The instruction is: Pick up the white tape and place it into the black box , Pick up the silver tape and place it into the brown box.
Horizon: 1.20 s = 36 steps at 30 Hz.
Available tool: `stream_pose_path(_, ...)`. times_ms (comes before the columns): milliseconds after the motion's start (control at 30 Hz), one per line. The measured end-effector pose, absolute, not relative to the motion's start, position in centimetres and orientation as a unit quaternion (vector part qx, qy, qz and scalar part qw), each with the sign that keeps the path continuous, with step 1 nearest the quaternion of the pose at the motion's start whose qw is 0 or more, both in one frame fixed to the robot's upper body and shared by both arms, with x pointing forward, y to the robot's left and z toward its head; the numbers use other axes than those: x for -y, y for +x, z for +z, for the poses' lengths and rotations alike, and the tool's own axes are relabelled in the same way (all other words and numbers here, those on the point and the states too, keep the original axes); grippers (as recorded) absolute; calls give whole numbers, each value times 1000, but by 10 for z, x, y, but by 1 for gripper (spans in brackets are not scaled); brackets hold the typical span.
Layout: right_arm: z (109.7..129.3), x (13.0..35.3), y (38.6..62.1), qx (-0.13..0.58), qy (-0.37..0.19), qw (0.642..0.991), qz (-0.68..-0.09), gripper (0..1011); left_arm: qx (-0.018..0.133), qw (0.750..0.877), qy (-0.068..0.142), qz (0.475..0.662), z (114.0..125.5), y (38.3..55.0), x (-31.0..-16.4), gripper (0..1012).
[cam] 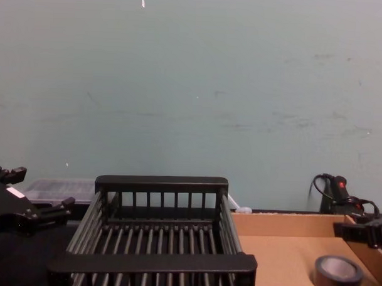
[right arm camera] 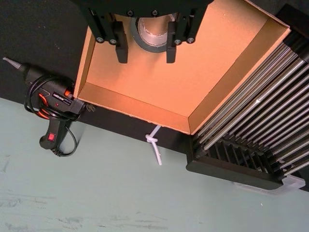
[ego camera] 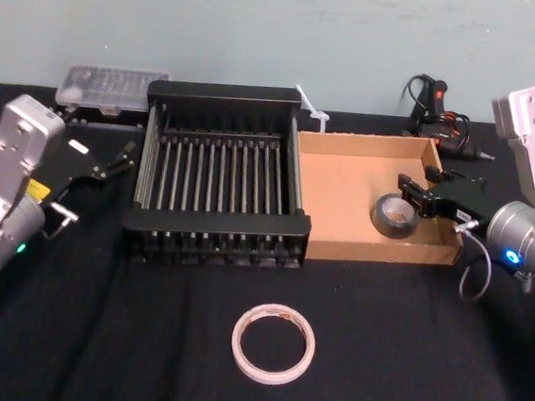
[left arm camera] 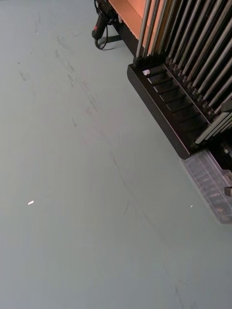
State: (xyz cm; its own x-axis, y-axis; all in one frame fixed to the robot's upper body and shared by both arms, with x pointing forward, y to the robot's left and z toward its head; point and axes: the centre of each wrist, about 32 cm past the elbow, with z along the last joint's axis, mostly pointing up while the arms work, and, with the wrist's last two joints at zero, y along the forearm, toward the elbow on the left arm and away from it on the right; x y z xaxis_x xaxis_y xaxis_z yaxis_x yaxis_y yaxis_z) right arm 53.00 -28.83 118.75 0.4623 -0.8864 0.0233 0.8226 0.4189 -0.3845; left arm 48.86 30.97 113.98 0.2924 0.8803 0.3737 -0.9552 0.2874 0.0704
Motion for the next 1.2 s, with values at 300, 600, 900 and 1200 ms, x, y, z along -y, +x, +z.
stream_pose_path(300,1188,288,530,-92,-174,837,-510,736,132,791,141,580,1140,489,-310,1001)
stream_pose_path(600,1188,288,530,-92,-174,837,-510,1002,132,791,141,580,1140,489,-310,1001)
stream_pose_path(900,1196,289,516,-82,-175,848,-493,1002,132,791,141,580,1140,489,-310,1001)
stream_pose_path(1200,1207,289,491,-69,-193,876,-437,1002,133,791,141,580,1140,489,-310,1001)
